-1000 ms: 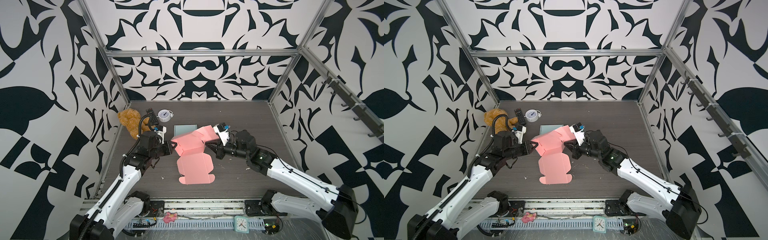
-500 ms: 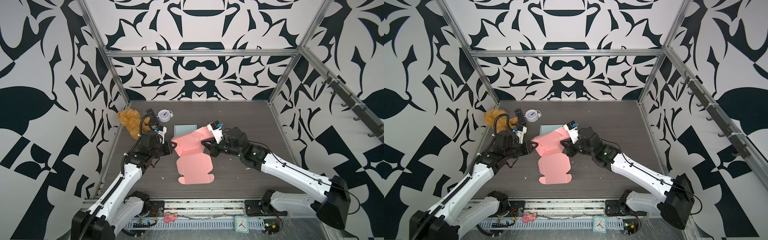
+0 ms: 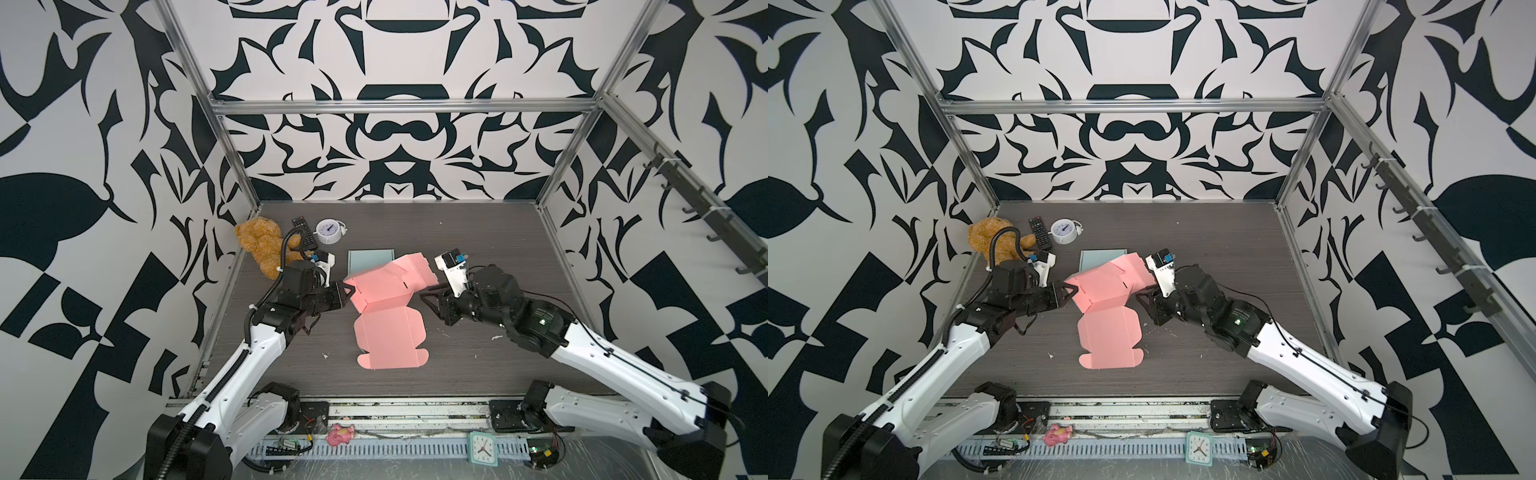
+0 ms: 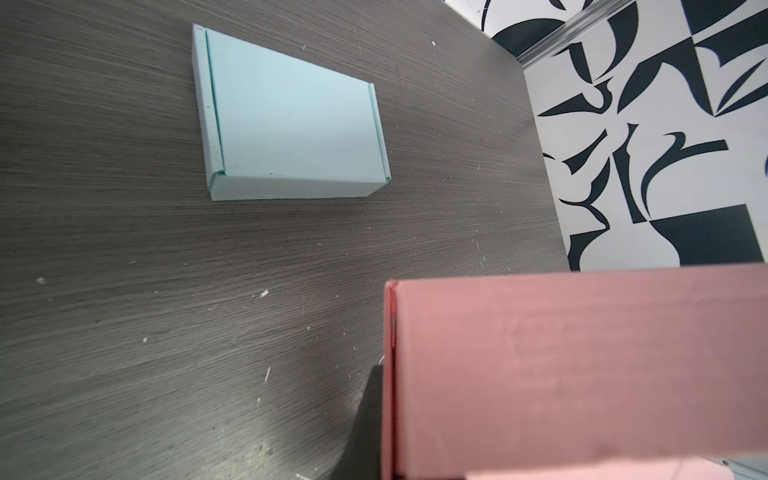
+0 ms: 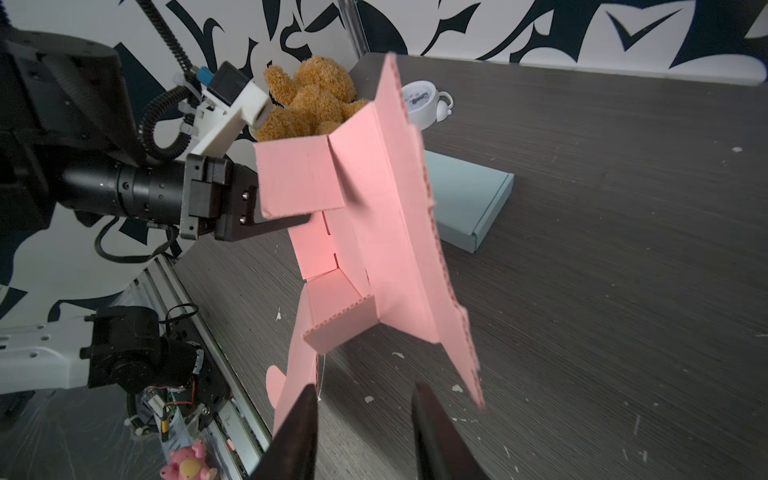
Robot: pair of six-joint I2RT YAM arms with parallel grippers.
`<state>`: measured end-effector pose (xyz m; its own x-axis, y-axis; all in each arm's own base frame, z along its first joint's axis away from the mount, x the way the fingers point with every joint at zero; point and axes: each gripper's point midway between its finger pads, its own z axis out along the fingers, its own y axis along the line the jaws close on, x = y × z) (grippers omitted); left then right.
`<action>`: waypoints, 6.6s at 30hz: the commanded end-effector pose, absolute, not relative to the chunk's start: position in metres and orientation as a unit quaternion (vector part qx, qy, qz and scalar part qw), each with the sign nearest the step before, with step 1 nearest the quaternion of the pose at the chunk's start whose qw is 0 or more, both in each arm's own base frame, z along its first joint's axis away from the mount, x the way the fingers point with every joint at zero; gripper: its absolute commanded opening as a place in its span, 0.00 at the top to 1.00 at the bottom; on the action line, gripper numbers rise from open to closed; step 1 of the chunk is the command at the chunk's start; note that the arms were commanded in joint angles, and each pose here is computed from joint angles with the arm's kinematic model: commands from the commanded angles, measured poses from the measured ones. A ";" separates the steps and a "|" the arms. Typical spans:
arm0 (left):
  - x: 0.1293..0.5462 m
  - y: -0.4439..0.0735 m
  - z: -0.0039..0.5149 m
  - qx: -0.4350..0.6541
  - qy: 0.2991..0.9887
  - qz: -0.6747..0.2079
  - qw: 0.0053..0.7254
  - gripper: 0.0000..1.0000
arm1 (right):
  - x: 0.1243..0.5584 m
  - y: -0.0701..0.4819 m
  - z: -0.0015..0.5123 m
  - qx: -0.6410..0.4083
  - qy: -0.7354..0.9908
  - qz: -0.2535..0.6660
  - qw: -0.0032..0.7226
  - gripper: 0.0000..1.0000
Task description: Fold the paper box
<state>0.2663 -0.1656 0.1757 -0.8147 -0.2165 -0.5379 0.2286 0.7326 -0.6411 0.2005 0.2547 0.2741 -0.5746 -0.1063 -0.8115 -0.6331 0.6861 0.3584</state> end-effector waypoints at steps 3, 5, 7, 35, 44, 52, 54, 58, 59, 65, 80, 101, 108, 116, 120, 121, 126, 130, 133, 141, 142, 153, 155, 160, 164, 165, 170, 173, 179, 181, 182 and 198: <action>0.261 -0.167 0.184 0.020 0.870 -0.385 0.308 0.94 | 0.191 0.236 0.293 -0.230 0.826 0.308 0.412 0.50; 0.260 -0.167 0.182 0.021 0.869 -0.386 0.308 0.94 | 0.190 0.234 0.296 -0.231 0.824 0.308 0.415 0.48; 0.259 -0.167 0.182 0.023 0.869 -0.387 0.307 0.94 | 0.191 0.232 0.300 -0.227 0.822 0.310 0.421 0.47; 0.253 -0.170 0.183 0.048 0.858 -0.429 0.277 0.94 | 0.246 0.268 0.301 -0.218 0.789 0.439 0.370 0.45; 0.254 -0.171 0.181 0.047 0.860 -0.430 0.272 0.94 | 0.237 0.280 0.307 -0.249 0.772 0.469 0.349 0.48; 0.256 -0.171 0.182 0.045 0.860 -0.431 0.269 0.94 | 0.224 0.291 0.307 -0.283 0.760 0.478 0.337 0.50; 0.256 -0.171 0.180 0.043 0.861 -0.431 0.267 0.94 | 0.222 0.295 0.308 -0.291 0.758 0.477 0.335 0.50; 0.256 -0.171 0.178 0.041 0.863 -0.429 0.263 0.94 | 0.221 0.301 0.307 -0.307 0.758 0.464 0.342 0.51; 0.256 -0.171 0.178 0.040 0.864 -0.428 0.263 0.94 | 0.220 0.303 0.306 -0.311 0.758 0.460 0.341 0.51; 0.255 -0.170 0.178 0.040 0.864 -0.428 0.261 0.94 | 0.221 0.304 0.292 -0.330 0.777 0.399 0.357 0.52; 0.255 -0.159 0.162 0.016 0.887 -0.388 0.249 0.94 | 0.219 0.322 0.288 -0.348 0.776 0.371 0.374 0.52; 0.258 -0.140 0.153 -0.023 0.906 -0.335 0.258 0.94 | 0.232 0.353 0.265 -0.347 0.823 0.237 0.383 0.54; 0.260 -0.135 0.157 -0.044 0.905 -0.326 0.268 0.94 | 0.236 0.363 0.259 -0.347 0.836 0.185 0.383 0.57; 0.256 -0.131 0.153 -0.069 0.905 -0.325 0.267 0.94 | 0.242 0.369 0.255 -0.339 0.847 0.128 0.390 0.62; 0.255 -0.130 0.152 -0.081 0.904 -0.326 0.264 0.94 | 0.247 0.370 0.251 -0.331 0.854 0.086 0.392 0.61; 0.255 -0.130 0.151 -0.084 0.904 -0.326 0.265 0.94 | 0.248 0.370 0.251 -0.329 0.855 0.077 0.394 0.61; 0.253 -0.130 0.148 -0.097 0.903 -0.326 0.264 0.94 | 0.253 0.371 0.251 -0.330 0.855 0.026 0.400 0.61; 0.252 -0.132 0.144 -0.099 0.904 -0.324 0.261 0.94 | 0.257 0.371 0.249 -0.334 0.853 -0.020 0.400 0.62; 0.252 -0.133 0.143 -0.100 0.904 -0.326 0.259 0.94 | 0.258 0.370 0.245 -0.342 0.850 -0.049 0.397 0.65; 0.256 -0.136 0.141 -0.104 0.901 -0.333 0.258 0.94 | 0.269 0.364 0.234 -0.342 0.846 -0.121 0.391 0.65; 0.257 -0.137 0.140 -0.105 0.901 -0.334 0.257 0.94 | 0.271 0.363 0.234 -0.340 0.845 -0.129 0.392 0.65; 0.263 -0.140 0.132 -0.121 0.897 -0.343 0.250 0.94 | 0.282 0.358 0.223 -0.336 0.830 -0.206 0.395 0.87; 0.264 -0.140 0.131 -0.123 0.897 -0.344 0.249 0.94 | 0.284 0.358 0.222 -0.333 0.828 -0.213 0.397 0.87; 0.265 -0.140 0.133 -0.127 0.894 -0.345 0.255 0.94 | 0.286 0.356 0.220 -0.322 0.827 -0.222 0.403 0.81; 0.266 -0.139 0.133 -0.130 0.893 -0.345 0.257 0.94 | 0.289 0.356 0.223 -0.315 0.826 -0.223 0.412 0.81; 0.267 -0.140 0.132 -0.131 0.893 -0.346 0.256 0.94 | 0.289 0.356 0.223 -0.314 0.825 -0.224 0.414 0.81; 0.266 -0.140 0.129 -0.133 0.893 -0.347 0.252 0.94 | 0.291 0.356 0.218 -0.312 0.821 -0.237 0.414 0.86; 0.266 -0.140 0.129 -0.133 0.892 -0.348 0.255 0.94 | 0.293 0.354 0.214 -0.311 0.819 -0.247 0.413 0.94; 0.266 -0.141 0.128 -0.132 0.892 -0.351 0.253 0.94 | 0.295 0.350 0.214 -0.303 0.816 -0.264 0.415 1.00; 0.266 -0.141 0.129 -0.132 0.892 -0.351 0.253 0.94 | 0.294 0.349 0.216 -0.300 0.817 -0.266 0.415 1.00; 0.267 -0.141 0.129 -0.132 0.891 -0.352 0.255 0.94 | 0.294 0.350 0.217 -0.299 0.817 -0.263 0.417 1.00; 0.268 -0.136 0.126 -0.139 0.892 -0.339 0.264 0.94 | 0.274 0.358 0.233 -0.274 0.834 -0.168 0.449 0.70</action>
